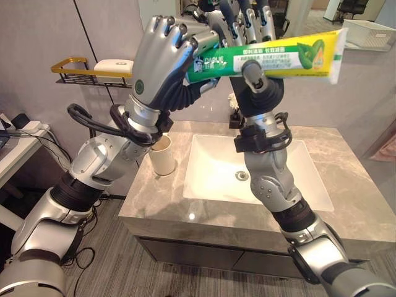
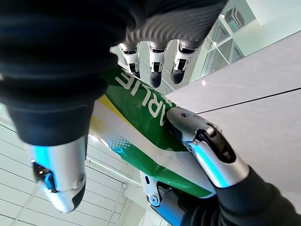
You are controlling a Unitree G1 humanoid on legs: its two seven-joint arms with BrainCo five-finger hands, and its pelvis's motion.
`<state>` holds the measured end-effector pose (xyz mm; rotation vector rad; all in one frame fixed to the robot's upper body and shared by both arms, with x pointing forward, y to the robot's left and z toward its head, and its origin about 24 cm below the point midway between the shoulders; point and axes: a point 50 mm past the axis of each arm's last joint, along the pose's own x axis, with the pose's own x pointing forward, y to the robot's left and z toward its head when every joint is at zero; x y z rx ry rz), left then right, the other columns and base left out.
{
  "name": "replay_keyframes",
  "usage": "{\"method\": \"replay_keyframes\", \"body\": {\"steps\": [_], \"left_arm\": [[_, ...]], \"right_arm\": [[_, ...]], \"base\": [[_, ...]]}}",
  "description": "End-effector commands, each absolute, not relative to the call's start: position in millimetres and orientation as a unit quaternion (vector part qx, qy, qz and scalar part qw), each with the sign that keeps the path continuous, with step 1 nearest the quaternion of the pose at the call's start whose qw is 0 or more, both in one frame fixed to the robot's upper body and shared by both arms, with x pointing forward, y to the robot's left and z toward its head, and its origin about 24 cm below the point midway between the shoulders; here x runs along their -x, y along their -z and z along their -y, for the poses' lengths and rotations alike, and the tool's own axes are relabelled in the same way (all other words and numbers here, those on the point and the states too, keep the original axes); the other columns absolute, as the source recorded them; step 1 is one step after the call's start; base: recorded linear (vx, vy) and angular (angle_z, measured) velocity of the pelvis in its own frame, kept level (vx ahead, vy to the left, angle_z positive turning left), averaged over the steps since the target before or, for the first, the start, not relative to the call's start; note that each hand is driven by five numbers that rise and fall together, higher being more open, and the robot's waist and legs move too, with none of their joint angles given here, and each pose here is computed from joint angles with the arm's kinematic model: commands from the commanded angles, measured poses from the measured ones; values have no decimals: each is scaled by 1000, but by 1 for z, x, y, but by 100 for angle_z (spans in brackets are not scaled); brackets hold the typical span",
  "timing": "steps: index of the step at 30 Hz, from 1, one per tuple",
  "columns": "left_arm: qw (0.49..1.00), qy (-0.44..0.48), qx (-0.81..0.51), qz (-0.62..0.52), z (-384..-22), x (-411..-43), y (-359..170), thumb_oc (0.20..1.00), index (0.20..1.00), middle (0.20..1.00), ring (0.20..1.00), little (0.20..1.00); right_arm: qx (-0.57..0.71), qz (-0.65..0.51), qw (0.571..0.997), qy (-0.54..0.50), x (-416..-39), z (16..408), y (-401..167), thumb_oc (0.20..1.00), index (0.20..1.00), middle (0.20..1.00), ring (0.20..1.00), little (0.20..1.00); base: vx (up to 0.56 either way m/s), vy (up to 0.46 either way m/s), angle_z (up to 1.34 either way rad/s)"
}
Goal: Put brush and paste in cup on sink, flatten towel.
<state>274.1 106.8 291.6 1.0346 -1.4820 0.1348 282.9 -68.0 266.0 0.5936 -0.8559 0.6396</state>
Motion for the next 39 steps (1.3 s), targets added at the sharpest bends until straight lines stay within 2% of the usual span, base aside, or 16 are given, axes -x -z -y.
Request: {"method": "replay_keyframes", "body": {"steps": [1, 14, 15, 16, 23, 24, 25, 26, 29, 30, 34, 37, 38, 39], "left_arm": [[638, -105, -414, 641, -121, -278, -308, 200, 200, 200, 200, 200], [675, -111, -406, 606, -138, -279, -285, 200, 200, 200, 200, 200], [676, -111, -406, 605, -139, -280, -284, 200, 200, 200, 200, 200], [679, -108, -405, 603, -138, -280, -282, 200, 200, 200, 200, 200], [689, -97, -400, 597, -136, -281, -277, 200, 200, 200, 200, 200], [690, -98, -399, 595, -136, -281, -277, 332, 332, 332, 332, 332], [690, -98, -399, 595, -136, -281, -277, 837, 837, 837, 837, 837], [693, -103, -402, 590, -139, -281, -275, 1000, 1000, 1000, 1000, 1000], [692, -108, -400, 591, -144, -277, -274, 1000, 1000, 1000, 1000, 1000], [690, -109, -392, 598, -151, -265, -274, 1000, 1000, 1000, 1000, 1000], [712, -105, -357, 595, -167, -240, -267, 1000, 1000, 1000, 1000, 1000], [762, -83, -268, 583, -180, -215, -257, 1000, 1000, 1000, 1000, 1000], [812, -38, -205, 544, -189, -207, -242, 1000, 1000, 1000, 1000, 1000], [814, -34, -203, 542, -190, -206, -242, 1000, 1000, 1000, 1000, 1000]], "right_arm": [[-285, 498, 755, -317, -264, 74, -311, 1000, 1000, 1000, 1000, 1000], [-299, 491, 757, -312, -263, 77, -305, 1000, 1000, 1000, 1000, 1000], [-299, 489, 758, -312, -264, 77, -304, 313, 313, 313, 313, 313], [-301, 484, 760, -312, -265, 76, -302, 200, 200, 200, 200, 200], [-306, 476, 766, -305, -267, 77, -298, 200, 200, 200, 200, 200], [-305, 476, 770, -295, -268, 80, -298, 200, 200, 200, 200, 200], [-305, 476, 770, -295, -268, 80, -297, 200, 200, 200, 200, 200], [-297, 480, 777, -279, -269, 84, -296, 200, 200, 200, 200, 200], [-277, 492, 786, -252, -268, 92, -296, 200, 200, 200, 200, 200], [-258, 513, 791, -212, -266, 108, -298, 200, 200, 200, 200, 200], [-242, 532, 795, -160, -265, 127, -301, 200, 200, 200, 200, 200], [-214, 550, 798, -121, -264, 144, -308, 200, 200, 200, 200, 200], [-194, 563, 796, -105, -263, 153, -316, 200, 200, 200, 200, 200], [-194, 562, 797, -105, -263, 152, -316, 200, 200, 200, 200, 200]], "base": [[7, -15, -3], [1, -2, -1], [0, 0, 0], [0, 0, 0], [1, 9, 3], [-7, 30, 4], [3, 40, 4], [4, 35, 2], [-4, 23, 1], [-15, 34, 3], [-9, 30, 13], [-21, 14, 24], [-30, 9, 31], [-24, 20, 48]]}}
